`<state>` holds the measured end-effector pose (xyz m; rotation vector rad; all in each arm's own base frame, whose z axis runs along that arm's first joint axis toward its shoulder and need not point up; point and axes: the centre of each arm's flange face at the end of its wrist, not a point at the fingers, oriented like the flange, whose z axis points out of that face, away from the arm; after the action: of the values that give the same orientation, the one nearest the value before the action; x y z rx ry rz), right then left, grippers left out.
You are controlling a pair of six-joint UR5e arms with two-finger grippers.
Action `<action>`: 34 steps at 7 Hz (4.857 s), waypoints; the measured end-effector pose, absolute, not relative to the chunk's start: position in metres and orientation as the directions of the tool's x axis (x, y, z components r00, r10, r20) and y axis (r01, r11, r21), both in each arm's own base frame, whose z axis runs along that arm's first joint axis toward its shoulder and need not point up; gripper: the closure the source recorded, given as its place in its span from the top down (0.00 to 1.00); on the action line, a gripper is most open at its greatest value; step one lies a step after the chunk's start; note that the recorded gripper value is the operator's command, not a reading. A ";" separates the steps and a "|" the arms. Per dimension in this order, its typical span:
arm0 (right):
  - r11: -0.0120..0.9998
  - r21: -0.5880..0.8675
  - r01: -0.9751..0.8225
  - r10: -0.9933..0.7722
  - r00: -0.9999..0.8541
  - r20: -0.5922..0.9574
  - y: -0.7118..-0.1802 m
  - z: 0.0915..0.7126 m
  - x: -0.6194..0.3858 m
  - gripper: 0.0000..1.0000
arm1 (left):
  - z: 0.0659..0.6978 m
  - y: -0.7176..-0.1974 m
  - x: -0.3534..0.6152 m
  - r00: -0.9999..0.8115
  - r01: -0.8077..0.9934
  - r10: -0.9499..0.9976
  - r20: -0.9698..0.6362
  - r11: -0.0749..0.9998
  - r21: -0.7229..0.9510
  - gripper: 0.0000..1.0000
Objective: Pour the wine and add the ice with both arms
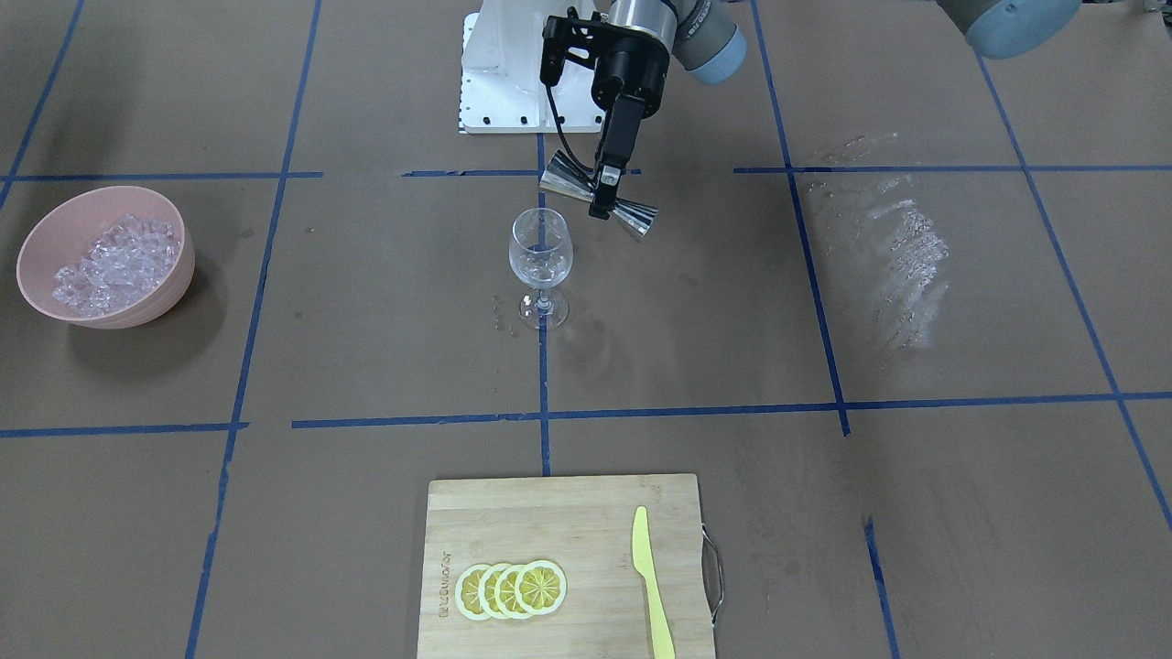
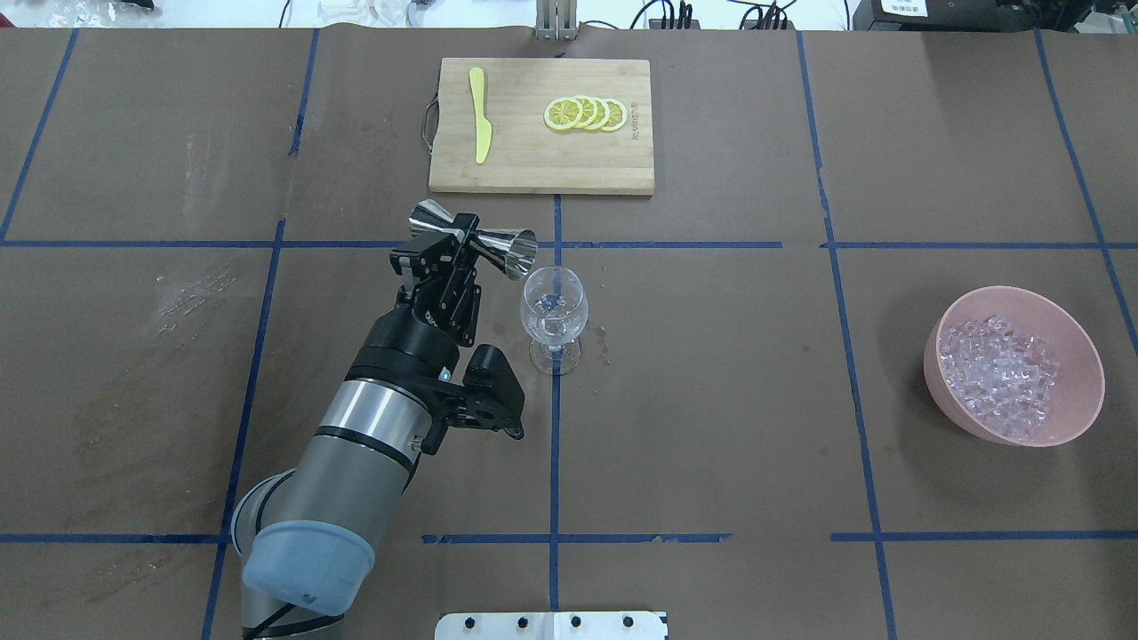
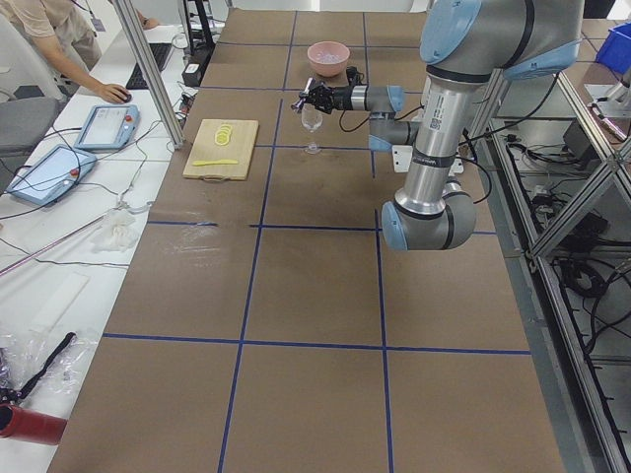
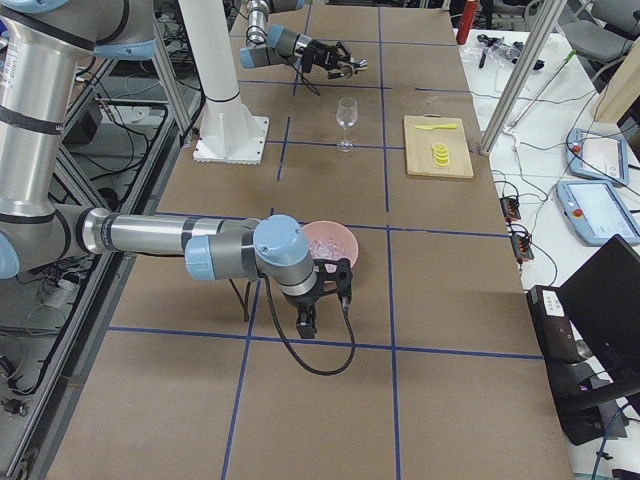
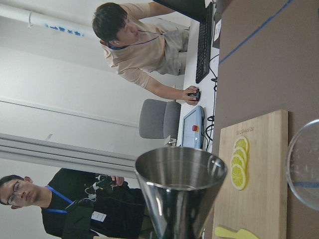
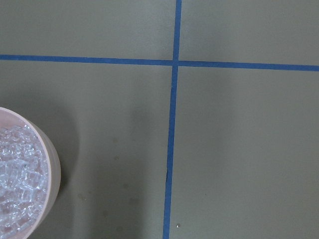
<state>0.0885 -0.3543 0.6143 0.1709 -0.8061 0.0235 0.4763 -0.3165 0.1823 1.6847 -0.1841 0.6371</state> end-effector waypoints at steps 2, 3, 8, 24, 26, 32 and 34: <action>0.986 0.146 -0.086 -0.046 0.694 0.719 -0.356 0.614 0.089 1.00 | 0.199 -0.319 0.465 0.869 -0.394 0.227 0.440 -0.219 0.892 0.00; 0.985 0.146 -0.086 -0.046 0.694 0.719 -0.357 0.614 0.089 1.00 | 0.209 -0.321 0.462 0.886 -0.346 0.247 0.391 -0.206 0.915 0.00; 0.985 0.149 -0.085 -0.049 0.694 0.718 -0.359 0.614 0.089 1.00 | 0.325 -0.314 0.425 0.877 0.250 0.410 -0.249 0.053 0.967 0.00; 0.985 0.142 -0.097 -0.035 0.695 0.718 -0.354 0.617 0.094 1.00 | 0.540 -0.304 0.398 0.694 0.651 0.111 -0.711 0.324 0.686 0.11; 0.985 0.140 -0.099 -0.032 0.695 0.718 -0.353 0.618 0.094 1.00 | 0.540 -0.303 0.404 0.697 0.647 0.115 -0.708 0.327 0.689 0.22; 0.985 0.140 -0.102 -0.030 0.695 0.718 -0.353 0.618 0.095 1.00 | 0.540 -0.302 0.406 0.697 0.644 0.119 -0.707 0.330 0.690 0.99; 0.985 0.141 -0.102 -0.031 0.695 0.718 -0.353 0.618 0.095 1.00 | 0.536 -0.303 0.404 0.687 0.656 0.118 -0.717 0.324 0.682 0.99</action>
<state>0.0952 -0.3531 0.6177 0.1750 -0.8018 0.0399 0.4042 -0.3027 0.5365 1.2132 0.7706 -0.4029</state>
